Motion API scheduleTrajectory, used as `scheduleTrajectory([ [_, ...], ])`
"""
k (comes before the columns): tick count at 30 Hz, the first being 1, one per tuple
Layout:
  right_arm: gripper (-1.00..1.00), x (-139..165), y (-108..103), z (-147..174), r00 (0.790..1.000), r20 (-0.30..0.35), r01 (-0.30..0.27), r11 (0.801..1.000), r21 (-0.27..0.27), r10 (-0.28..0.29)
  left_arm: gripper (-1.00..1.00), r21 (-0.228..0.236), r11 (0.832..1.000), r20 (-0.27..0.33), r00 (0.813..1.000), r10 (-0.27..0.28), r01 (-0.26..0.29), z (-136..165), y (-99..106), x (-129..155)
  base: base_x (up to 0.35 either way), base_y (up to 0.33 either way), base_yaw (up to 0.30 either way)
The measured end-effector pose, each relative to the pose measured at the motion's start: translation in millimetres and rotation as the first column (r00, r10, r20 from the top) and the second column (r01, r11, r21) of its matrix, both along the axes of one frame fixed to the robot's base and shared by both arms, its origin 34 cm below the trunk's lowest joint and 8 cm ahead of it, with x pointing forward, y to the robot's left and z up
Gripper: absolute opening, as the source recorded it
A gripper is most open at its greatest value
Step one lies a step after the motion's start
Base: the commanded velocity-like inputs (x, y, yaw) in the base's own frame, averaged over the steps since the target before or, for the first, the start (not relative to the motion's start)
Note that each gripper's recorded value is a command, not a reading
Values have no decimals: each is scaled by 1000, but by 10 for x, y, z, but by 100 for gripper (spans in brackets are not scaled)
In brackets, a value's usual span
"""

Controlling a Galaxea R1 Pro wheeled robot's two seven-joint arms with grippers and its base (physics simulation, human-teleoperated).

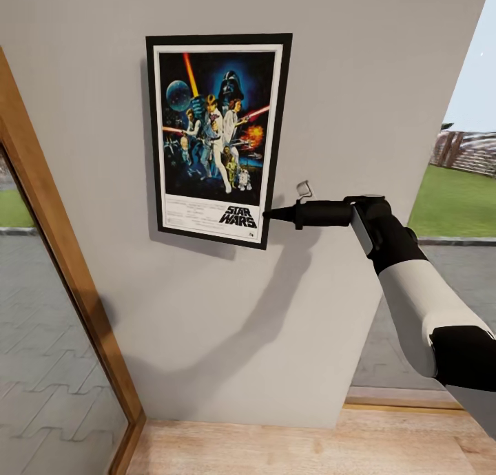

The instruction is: Pick up the poster from the kitchen countertop and hang it on one of the wall nails in the kitchen.

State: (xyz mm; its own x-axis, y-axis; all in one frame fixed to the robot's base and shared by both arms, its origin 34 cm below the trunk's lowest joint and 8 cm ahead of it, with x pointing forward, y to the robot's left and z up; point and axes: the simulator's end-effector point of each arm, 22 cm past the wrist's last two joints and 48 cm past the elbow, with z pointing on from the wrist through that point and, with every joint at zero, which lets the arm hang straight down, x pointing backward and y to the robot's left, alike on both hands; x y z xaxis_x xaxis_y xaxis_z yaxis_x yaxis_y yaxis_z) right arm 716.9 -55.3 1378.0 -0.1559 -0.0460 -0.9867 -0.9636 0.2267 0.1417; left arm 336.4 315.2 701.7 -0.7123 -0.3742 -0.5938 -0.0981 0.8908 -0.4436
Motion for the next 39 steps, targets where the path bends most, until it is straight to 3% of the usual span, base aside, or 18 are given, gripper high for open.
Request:
scheduleTrajectory([
  [39,-100,-15,6,31,1000,12,-1,1000,-3,1,100,0,1000,0,1000,0,0,0,0,-1,38,0,0],
])
